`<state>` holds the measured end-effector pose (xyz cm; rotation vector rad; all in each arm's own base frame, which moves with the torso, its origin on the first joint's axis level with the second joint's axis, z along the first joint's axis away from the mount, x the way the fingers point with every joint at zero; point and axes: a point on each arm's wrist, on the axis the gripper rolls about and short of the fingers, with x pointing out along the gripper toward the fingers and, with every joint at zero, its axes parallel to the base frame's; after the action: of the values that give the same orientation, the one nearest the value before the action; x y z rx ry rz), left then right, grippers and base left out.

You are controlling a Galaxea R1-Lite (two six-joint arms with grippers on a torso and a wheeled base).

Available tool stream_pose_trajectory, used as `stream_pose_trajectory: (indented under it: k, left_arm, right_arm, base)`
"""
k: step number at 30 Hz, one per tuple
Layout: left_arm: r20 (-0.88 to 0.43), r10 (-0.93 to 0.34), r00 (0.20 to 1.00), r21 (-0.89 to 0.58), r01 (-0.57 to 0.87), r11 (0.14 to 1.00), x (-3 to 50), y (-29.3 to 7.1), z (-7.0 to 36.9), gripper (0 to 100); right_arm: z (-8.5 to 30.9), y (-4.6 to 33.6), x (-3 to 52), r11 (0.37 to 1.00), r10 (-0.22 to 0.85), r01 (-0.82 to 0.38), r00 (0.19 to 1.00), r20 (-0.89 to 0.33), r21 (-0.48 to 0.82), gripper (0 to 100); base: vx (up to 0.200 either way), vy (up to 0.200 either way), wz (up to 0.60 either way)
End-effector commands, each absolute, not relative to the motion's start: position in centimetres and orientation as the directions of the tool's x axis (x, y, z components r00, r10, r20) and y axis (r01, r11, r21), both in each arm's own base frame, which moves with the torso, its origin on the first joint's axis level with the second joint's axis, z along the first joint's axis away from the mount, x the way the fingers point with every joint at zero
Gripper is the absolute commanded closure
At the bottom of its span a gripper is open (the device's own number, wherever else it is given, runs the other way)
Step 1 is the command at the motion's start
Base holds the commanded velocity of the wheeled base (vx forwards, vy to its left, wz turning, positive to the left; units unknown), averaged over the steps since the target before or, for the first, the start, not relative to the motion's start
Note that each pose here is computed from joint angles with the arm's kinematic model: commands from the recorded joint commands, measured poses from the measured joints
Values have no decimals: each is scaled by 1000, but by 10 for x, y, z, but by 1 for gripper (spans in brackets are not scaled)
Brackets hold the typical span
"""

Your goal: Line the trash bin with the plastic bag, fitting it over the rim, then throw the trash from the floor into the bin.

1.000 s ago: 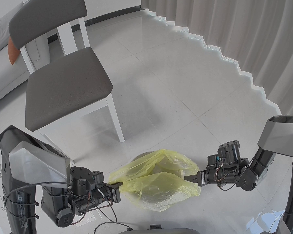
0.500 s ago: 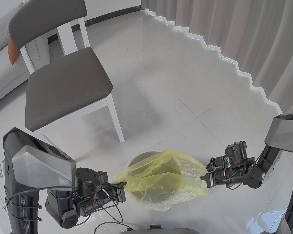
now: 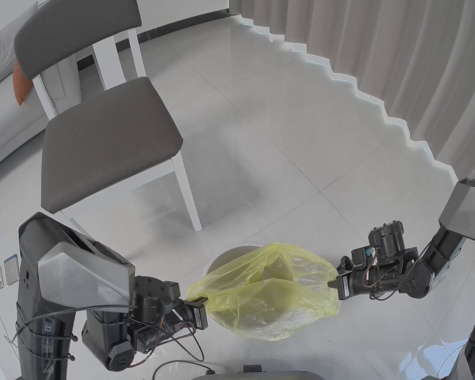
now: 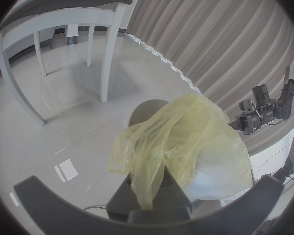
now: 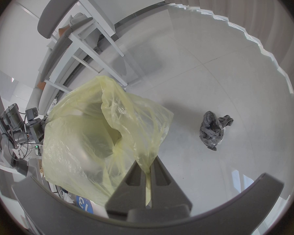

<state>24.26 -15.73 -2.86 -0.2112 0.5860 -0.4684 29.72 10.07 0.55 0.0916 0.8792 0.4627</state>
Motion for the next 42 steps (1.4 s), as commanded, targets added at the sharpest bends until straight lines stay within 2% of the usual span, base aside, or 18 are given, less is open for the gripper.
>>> stream_pose_trajectory:
  k: [1,9,16,17,20,27,33,34,37,42]
  left_arm:
    - [-504,-426,752,-291,317,903,253,-139,-40,100]
    - [-470,-409,783,-283,305,909,270,-125,-37,100]
    - [-478,-424,769,-285,321,903,269,-131,-42,100]
    - [-479,-425,768,-284,322,903,270,-132,-44,100]
    - [-486,-425,764,-282,324,903,268,-133,-45,100]
    - [-468,-429,772,-283,329,901,267,-133,-37,100]
    - [-471,-428,771,-281,329,901,267,-134,-39,100]
    - [-472,-428,771,-282,328,902,267,-134,-39,0]
    - [-472,-430,769,-280,331,901,265,-135,-37,0]
    - [-487,-426,762,-278,327,903,255,-130,-31,0]
  right_arm:
    - [-20,120,305,884,442,-381,494,-748,271,100]
    - [-38,140,315,868,461,-417,468,-754,271,100]
    - [-44,129,314,882,434,-394,462,-773,260,100]
    - [-45,126,312,884,428,-390,458,-779,257,0]
    - [-39,119,310,889,422,-380,470,-775,254,0]
    - [34,114,293,869,476,-429,590,-653,246,0]
    - [45,153,276,805,557,-543,551,-622,239,0]
    - [45,165,270,782,580,-574,528,-620,243,0]
    - [37,185,264,743,611,-619,475,-633,254,0]
    - [19,202,262,723,613,-643,430,-663,252,0]
  base:
    - [0,0,0]
    - [0,0,0]
    - [0,0,0]
    - [0,0,0]
    - [0,0,0]
    - [0,0,0]
    - [0,0,0]
    - [0,0,0]
    - [0,0,0]
    - [0,0,0]
